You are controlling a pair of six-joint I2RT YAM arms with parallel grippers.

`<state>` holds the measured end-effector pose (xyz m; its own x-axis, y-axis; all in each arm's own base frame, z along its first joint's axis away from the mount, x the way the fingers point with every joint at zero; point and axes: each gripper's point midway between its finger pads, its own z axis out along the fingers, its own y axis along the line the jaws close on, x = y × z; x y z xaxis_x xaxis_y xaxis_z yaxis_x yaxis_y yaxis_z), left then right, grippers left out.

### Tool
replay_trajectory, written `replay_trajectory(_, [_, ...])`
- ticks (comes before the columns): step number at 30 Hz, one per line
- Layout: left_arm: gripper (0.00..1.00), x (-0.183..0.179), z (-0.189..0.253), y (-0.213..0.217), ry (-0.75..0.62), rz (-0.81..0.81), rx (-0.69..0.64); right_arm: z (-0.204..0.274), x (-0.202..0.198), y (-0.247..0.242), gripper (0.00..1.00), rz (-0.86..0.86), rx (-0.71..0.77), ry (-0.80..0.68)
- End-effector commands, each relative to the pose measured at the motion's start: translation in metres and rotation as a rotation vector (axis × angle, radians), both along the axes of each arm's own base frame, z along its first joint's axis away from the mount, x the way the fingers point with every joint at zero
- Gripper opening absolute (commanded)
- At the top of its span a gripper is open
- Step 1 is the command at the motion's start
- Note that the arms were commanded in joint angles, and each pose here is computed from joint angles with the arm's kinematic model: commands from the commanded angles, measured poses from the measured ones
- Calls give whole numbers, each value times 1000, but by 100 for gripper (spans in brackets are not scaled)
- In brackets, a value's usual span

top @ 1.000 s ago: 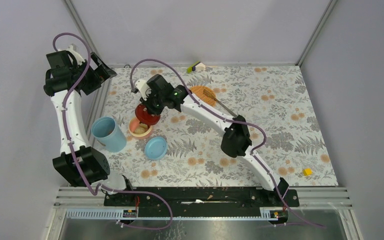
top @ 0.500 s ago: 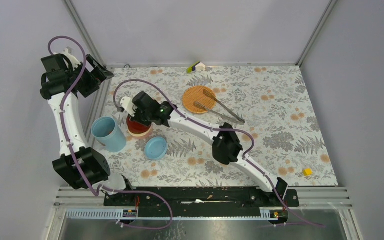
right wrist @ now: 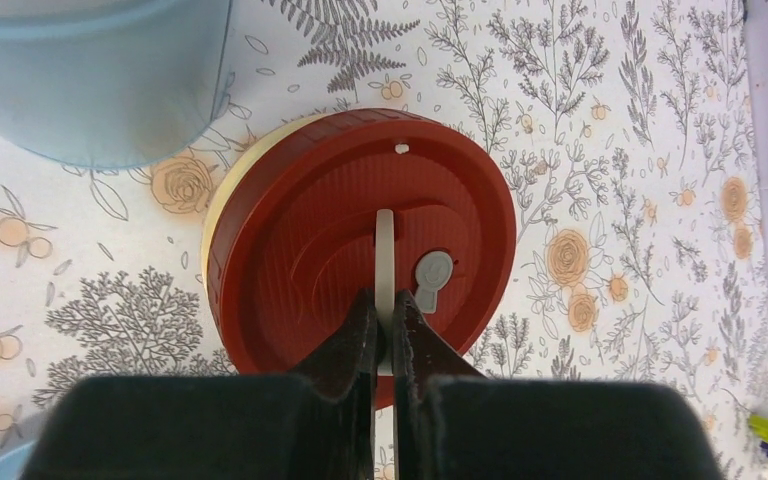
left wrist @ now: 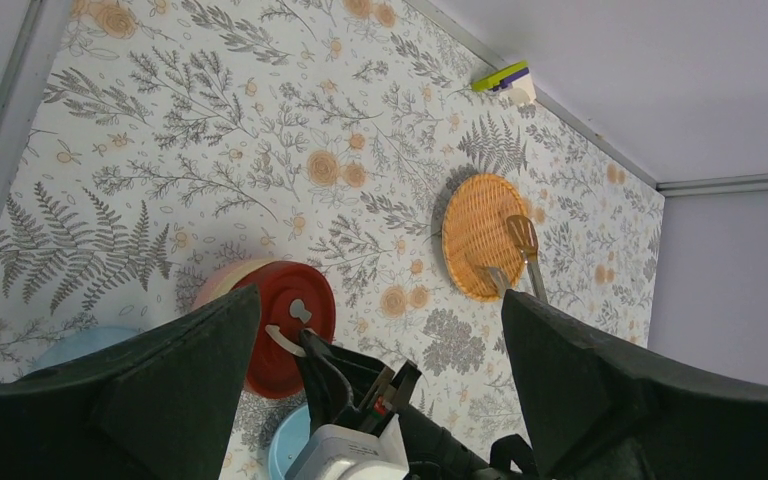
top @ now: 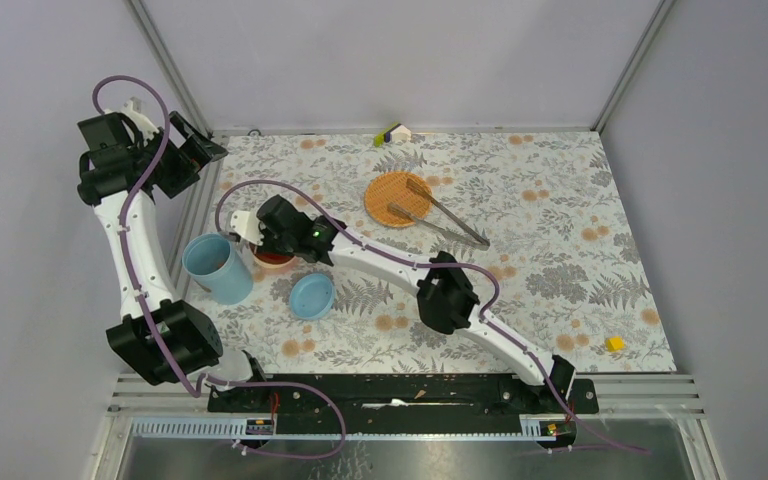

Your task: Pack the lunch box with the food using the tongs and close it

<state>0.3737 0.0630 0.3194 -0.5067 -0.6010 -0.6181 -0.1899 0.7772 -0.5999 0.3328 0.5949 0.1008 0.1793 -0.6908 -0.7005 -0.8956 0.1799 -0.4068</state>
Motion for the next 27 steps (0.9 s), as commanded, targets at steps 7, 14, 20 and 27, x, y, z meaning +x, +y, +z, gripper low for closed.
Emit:
replay_trajectory(7, [99,-2,16,-1,-67,-6,-4,-51,-1,-35,0,39,-252,-53])
replay_trajectory(14, [99,-2,15,-1,-65,-7,-11,-48,-5,-49,0,109,-357,-123])
replay_trajectory(20, [99,-3,14,1,-65,-6,-11,-60,-11,-68,0,187,-516,-163])
replay_trajectory(27, [99,-6,11,0,-63,-17,-14,-58,-15,-104,0,189,-637,-149])
